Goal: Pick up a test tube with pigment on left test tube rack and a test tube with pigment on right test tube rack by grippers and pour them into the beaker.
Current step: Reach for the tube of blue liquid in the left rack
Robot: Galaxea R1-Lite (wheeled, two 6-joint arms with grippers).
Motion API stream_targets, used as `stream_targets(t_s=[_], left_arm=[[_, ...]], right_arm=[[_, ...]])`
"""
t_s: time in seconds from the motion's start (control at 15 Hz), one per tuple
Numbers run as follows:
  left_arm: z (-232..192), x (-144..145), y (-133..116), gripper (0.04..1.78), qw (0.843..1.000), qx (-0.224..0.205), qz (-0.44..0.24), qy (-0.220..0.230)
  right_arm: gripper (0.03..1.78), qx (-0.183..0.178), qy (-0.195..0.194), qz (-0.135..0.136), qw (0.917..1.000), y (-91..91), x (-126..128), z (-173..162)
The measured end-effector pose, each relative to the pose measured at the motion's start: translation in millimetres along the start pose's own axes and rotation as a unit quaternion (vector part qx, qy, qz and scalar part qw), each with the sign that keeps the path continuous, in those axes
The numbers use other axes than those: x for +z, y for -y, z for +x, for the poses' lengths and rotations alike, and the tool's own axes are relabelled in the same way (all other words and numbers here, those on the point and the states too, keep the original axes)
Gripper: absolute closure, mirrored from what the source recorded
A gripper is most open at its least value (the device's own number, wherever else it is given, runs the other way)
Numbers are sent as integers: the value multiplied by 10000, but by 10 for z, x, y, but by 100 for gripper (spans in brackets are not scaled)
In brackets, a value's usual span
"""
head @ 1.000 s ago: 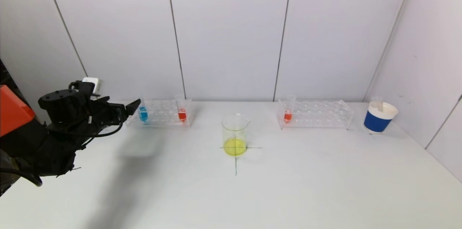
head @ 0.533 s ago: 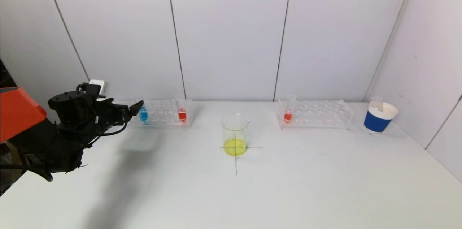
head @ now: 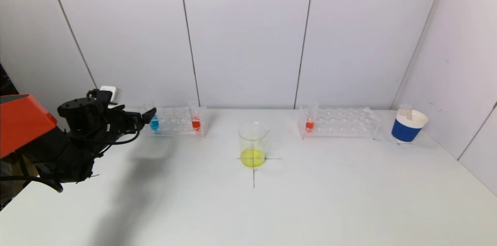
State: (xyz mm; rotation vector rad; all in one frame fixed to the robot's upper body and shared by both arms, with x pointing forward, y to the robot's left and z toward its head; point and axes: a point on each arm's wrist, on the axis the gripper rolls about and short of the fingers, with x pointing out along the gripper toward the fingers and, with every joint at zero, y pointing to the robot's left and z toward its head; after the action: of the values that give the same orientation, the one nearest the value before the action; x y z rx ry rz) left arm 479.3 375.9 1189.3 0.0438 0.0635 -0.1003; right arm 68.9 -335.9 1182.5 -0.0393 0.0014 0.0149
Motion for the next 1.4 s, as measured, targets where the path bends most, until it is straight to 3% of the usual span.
stream_targets(t_s=[1.4], left_arm=[[235,-47,79,6,9999,-101,41,96]], right_arm=[[4,-2,2,-4,10000,0,0,0]])
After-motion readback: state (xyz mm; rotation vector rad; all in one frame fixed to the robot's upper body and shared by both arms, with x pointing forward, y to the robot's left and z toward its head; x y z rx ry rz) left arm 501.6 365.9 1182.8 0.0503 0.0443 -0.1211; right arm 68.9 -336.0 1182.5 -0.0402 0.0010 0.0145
